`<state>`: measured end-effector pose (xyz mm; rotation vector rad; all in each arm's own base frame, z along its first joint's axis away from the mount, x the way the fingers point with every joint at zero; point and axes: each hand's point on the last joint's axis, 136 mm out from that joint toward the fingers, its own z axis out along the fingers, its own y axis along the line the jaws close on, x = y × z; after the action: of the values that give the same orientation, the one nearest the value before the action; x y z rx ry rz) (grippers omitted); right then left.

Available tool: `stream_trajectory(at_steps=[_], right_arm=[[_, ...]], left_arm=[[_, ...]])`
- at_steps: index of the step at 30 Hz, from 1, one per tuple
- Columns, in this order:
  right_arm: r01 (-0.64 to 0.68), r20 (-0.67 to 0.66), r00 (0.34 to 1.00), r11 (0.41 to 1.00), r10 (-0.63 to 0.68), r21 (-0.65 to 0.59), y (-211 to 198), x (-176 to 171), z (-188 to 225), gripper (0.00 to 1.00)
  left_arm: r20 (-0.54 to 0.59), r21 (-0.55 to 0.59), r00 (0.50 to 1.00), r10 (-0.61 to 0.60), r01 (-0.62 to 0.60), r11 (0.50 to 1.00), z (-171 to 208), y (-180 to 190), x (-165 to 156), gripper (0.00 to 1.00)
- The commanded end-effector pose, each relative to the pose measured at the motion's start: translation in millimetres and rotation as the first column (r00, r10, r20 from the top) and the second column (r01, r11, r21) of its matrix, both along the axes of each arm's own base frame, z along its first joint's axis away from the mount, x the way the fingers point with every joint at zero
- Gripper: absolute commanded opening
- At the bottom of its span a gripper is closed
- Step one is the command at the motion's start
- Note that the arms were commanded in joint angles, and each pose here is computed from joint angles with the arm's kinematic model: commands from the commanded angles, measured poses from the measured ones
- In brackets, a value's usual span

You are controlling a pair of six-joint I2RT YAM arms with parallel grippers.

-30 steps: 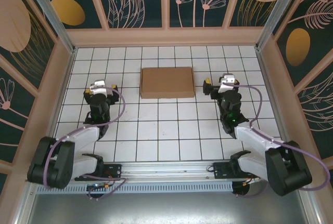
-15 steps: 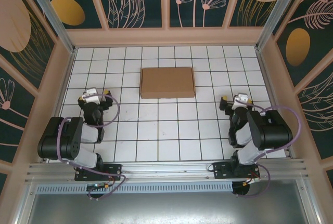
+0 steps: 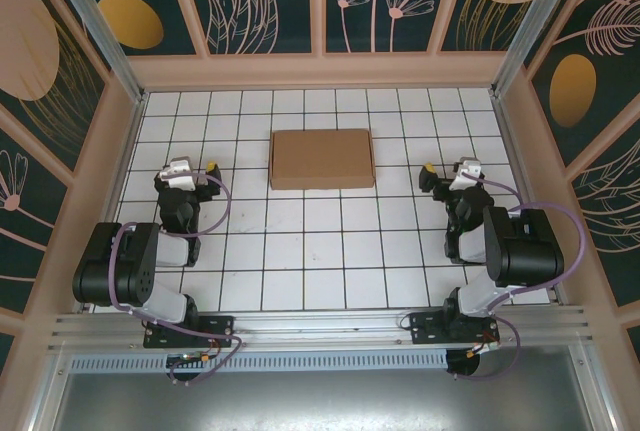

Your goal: Fold the paper box

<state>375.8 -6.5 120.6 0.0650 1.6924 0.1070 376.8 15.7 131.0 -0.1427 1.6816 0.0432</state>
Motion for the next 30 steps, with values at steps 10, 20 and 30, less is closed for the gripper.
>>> stream_trajectory(at_steps=[10, 20, 30], right_arm=[[0.004, 0.014, 1.0, 1.0, -0.004, 0.01, 1.4, 0.7, 5.5, 0.99], [0.005, 0.012, 1.0, 1.0, -0.005, 0.007, 0.2, 0.8, 5.1, 0.99], [0.006, 0.012, 1.0, 1.0, -0.006, 0.008, -0.1, 0.6, 4.9, 0.99]], left_arm=[[0.014, -0.002, 1.0, -0.008, 0.008, 1.0, 3.9, 0.6, 2.4, 0.99], [0.018, 0.001, 1.0, -0.005, 0.005, 1.0, 4.4, 1.1, 0.6, 0.99], [0.018, -0.001, 1.0, -0.007, 0.007, 1.0, 4.4, 0.8, 1.0, 0.99]])
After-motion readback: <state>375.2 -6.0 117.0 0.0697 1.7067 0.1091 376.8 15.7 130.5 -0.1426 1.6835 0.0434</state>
